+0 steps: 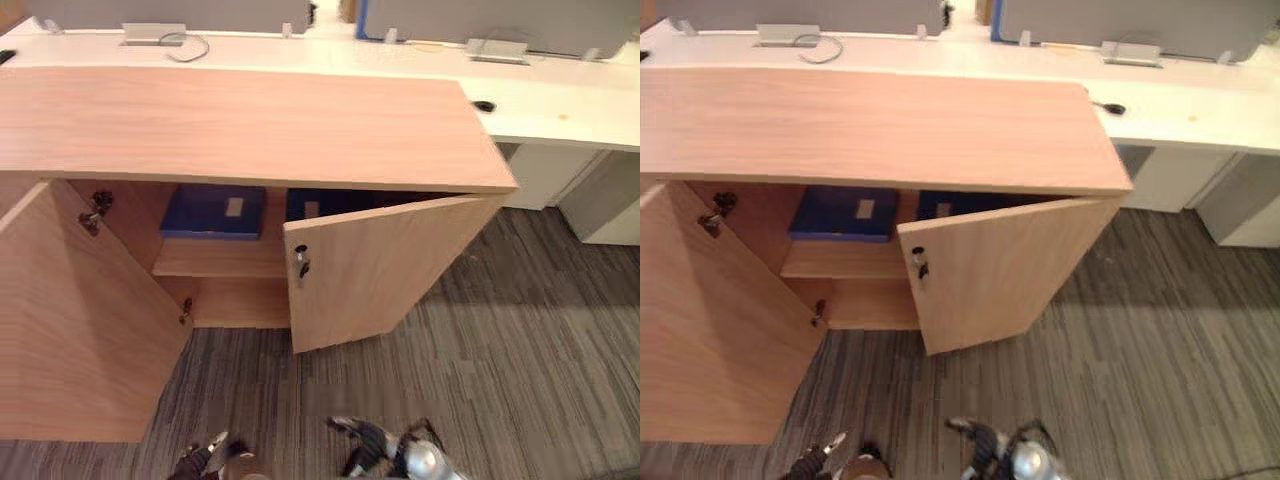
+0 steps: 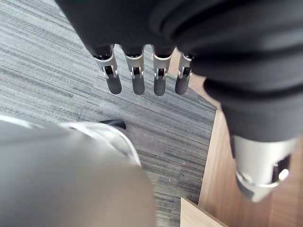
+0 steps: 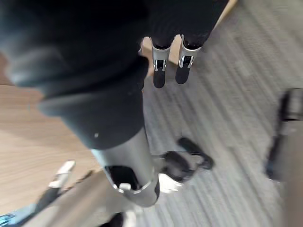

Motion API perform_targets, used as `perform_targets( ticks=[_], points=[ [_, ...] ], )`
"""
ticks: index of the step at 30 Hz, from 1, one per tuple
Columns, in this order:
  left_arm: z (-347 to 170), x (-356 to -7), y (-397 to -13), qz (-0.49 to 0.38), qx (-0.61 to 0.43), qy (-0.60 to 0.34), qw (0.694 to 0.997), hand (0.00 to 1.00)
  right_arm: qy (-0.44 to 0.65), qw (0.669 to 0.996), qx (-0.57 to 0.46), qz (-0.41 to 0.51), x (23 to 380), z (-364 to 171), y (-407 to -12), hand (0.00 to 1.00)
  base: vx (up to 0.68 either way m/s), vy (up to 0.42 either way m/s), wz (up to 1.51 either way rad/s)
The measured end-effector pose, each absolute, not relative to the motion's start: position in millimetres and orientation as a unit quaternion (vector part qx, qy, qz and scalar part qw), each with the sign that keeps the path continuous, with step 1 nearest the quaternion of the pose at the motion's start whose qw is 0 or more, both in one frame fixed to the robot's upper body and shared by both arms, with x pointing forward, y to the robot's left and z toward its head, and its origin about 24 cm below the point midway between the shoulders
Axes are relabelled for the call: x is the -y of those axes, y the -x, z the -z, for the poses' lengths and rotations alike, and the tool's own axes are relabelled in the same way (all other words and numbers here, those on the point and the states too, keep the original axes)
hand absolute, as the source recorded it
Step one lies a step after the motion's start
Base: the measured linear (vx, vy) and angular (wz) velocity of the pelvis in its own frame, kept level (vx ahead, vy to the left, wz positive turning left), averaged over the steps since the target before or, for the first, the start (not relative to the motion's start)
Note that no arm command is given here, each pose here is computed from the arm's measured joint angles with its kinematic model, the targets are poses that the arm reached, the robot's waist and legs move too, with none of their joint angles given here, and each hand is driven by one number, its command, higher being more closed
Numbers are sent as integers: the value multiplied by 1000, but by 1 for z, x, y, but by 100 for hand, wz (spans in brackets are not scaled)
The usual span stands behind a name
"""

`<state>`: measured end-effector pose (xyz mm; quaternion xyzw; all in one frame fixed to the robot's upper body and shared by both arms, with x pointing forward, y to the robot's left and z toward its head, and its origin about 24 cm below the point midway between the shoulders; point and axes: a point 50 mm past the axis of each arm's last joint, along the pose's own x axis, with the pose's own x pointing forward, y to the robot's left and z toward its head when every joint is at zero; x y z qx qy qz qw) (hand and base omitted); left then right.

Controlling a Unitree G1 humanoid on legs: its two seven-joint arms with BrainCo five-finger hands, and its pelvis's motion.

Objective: Walk over to the cabinet, pick up the folder, carry it to the office cabinet, place the folder inside the office cabinet, then close the office cabinet door

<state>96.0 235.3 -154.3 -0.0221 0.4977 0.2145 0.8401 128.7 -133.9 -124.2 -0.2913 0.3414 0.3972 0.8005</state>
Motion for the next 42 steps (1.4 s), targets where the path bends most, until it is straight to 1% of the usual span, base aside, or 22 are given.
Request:
perform_targets(
  ticks=[1, 3, 4, 6, 9, 12, 13, 14, 15, 16, 19, 25, 31, 37, 40, 42],
  points=[
    [155, -231, -97, -203, -499, 17, 842, 0, 291, 797, -376, -373, 145, 133, -123, 0, 126, 107, 74],
    [155, -231, -99, -191, -500, 6, 845, 0, 278, 801, -405, -343, 150, 141, -122, 0, 122, 150, 57],
    [154, -227, -102, -170, -500, -9, 849, 0, 276, 800, -434, -308, 160, 148, -120, 0, 125, 186, 60],
    [155, -223, -104, -152, -499, -22, 853, 0, 269, 798, -465, -272, 171, 153, -120, 0, 138, 262, 38],
    [154, -220, -104, -132, -498, -38, 856, 0, 245, 806, -497, -209, 185, 156, -120, 0, 117, 305, 43],
    [153, -217, -110, -102, -492, -66, 862, 0, 194, 827, -511, -130, 194, 156, -121, 0, 46, 134, 122],
    [152, -214, -114, -93, -488, -71, 865, 0, 164, 836, -516, -91, 197, 157, -118, 0, 40, -136, 127],
    [152, -212, -116, -89, -487, -74, 866, 0, 152, 838, -518, -76, 198, 157, -117, 0, 28, -206, 152],
    [151, -208, -120, -82, -481, -75, 869, 0, 116, 843, -524, -38, 200, 158, -113, 0, -2, -256, 140],
    [151, -205, -122, -79, -478, -72, 872, 0, 79, 846, -527, 1, 203, 159, -108, 0, -8, -245, 138],
    [152, -195, -123, -65, -475, -69, 875, 0, 21, 841, -537, 62, 207, 162, -97, 0, 31, -248, 103],
    [151, -184, -130, -39, -462, -75, 883, 0, -19, 832, -544, 105, 210, 164, -87, 0, -10, -227, 28],
    [148, -182, -136, -43, -448, -51, 892, 0, -34, 825, -547, 141, 217, 165, -79, 0, -164, -117, 68],
    [139, -171, -154, -25, -415, -34, 909, 0, -41, 821, -544, 168, 227, 164, -77, 0, -181, 39, 88],
    [141, -165, -151, -17, -419, -26, 907, 0, -53, 822, -535, 189, 232, 162, -77, 0, -17, 141, 62],
    [139, -163, -155, -8, -413, -27, 910, 0, -79, 817, -532, 205, 227, 163, -76, 0, -31, 126, 95]
  ],
)
